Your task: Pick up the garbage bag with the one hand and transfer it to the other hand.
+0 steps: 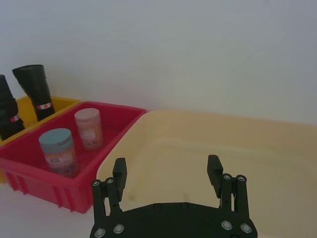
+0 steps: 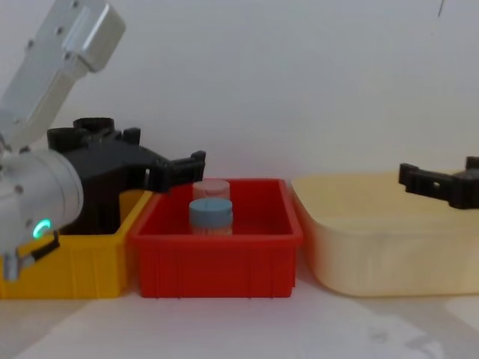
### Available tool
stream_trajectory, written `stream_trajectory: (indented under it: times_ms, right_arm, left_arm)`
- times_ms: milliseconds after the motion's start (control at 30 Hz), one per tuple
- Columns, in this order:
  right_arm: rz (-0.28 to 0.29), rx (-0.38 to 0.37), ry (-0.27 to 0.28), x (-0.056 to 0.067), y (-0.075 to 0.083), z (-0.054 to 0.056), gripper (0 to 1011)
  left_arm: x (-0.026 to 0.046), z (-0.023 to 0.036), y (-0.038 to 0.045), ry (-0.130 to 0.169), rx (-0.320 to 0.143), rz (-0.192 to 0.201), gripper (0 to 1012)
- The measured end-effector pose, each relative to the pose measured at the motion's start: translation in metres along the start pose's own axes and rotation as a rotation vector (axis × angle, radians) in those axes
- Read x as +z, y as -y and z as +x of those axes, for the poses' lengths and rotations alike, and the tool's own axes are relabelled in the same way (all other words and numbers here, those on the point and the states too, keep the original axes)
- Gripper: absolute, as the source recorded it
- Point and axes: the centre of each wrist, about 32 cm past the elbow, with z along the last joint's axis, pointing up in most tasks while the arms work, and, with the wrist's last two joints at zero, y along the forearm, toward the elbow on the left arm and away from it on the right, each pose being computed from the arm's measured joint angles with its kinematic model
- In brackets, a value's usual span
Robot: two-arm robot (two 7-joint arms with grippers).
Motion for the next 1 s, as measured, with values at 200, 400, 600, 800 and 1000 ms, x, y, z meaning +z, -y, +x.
stream_trajectory:
  times_ms: [200, 400, 600, 800, 1000]
  right_arm:
    - [-0.024, 0.055, -0.005, 0.017, -0.016, 0.008, 1001]
    - [-0.036, 0.104, -0.001, 0.035, -0.032, 0.012, 1001]
    - [-0.047, 0.167, 0.002, 0.055, -0.054, 0.01, 1001]
    - [-0.058, 0.203, 0.003, 0.066, -0.073, 0.007, 1001]
    - [-0.07, 0.239, 0.002, 0.075, -0.094, 0.001, 1001]
  left_arm:
    - [0.0202, 0.0088, 0.0025, 0.006, -0.013, 0.014, 1001]
    - [0.0455, 0.0203, -0.0026, 0.005, -0.007, 0.032, 1001]
    - [0.0579, 0.0321, -0.0121, 0.012, 0.016, 0.046, 1001]
    - [0.061, 0.0513, -0.0258, 0.007, 0.054, 0.076, 1000]
    - [0.0571, 0.073, -0.0399, -0.009, 0.09, 0.1, 1001]
